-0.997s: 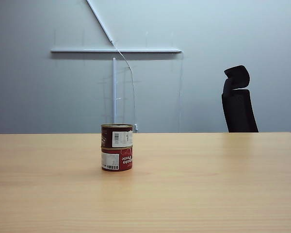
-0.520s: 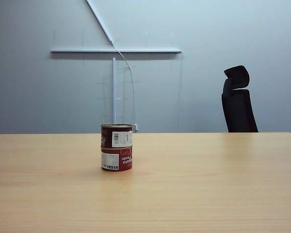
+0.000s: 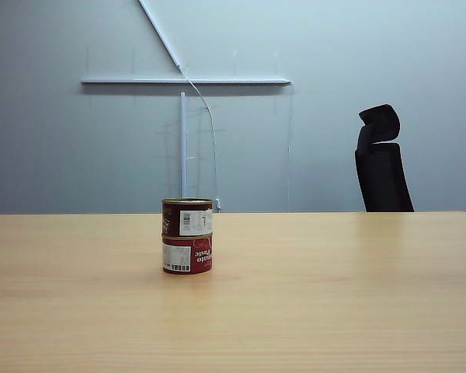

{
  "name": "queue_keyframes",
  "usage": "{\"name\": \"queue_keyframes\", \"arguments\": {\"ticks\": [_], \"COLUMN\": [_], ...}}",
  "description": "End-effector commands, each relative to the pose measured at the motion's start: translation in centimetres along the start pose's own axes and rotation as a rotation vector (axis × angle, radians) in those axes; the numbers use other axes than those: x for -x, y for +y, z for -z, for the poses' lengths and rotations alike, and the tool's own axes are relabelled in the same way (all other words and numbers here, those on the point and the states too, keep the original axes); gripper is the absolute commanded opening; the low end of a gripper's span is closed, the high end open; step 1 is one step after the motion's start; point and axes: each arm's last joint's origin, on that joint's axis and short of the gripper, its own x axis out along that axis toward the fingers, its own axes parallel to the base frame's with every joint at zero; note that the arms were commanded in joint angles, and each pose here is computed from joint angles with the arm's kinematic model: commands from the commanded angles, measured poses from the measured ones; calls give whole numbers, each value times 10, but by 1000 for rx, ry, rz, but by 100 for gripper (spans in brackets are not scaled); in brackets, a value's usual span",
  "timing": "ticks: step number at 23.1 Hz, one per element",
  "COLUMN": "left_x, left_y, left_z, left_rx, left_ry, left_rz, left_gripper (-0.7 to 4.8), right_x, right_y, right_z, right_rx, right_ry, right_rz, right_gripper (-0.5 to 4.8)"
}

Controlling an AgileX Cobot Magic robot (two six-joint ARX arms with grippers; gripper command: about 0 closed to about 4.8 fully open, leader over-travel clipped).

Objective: Stack a can of tomatoes on the right onto the can of tomatoes on the left.

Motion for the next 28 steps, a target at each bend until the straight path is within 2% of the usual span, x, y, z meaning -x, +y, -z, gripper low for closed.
{"name": "queue_keyframes", "arguments": {"ticks": [1,11,23,28], "left_x": [0,0,0,0], "left_y": [0,0,0,0], "left_z": [-2,-2,-1,-2], "left_rx": [-7,-7,-7,-7], "left_ry": [-10,-10,-9,-10], "left_rz": [2,3,3,3], "left_gripper": [-2,-2,-2,-2], "right_x": [3,4,3,3], "right_y": [-4,-7,-7,-8], "right_z": [12,32,35,41], "right_rx": [-44,-41,-15,-18], "right_ry": [-45,-142,-130,-74], "right_rz": [18,27,55,75], "right_gripper": [-5,-6,-6,-6]}}
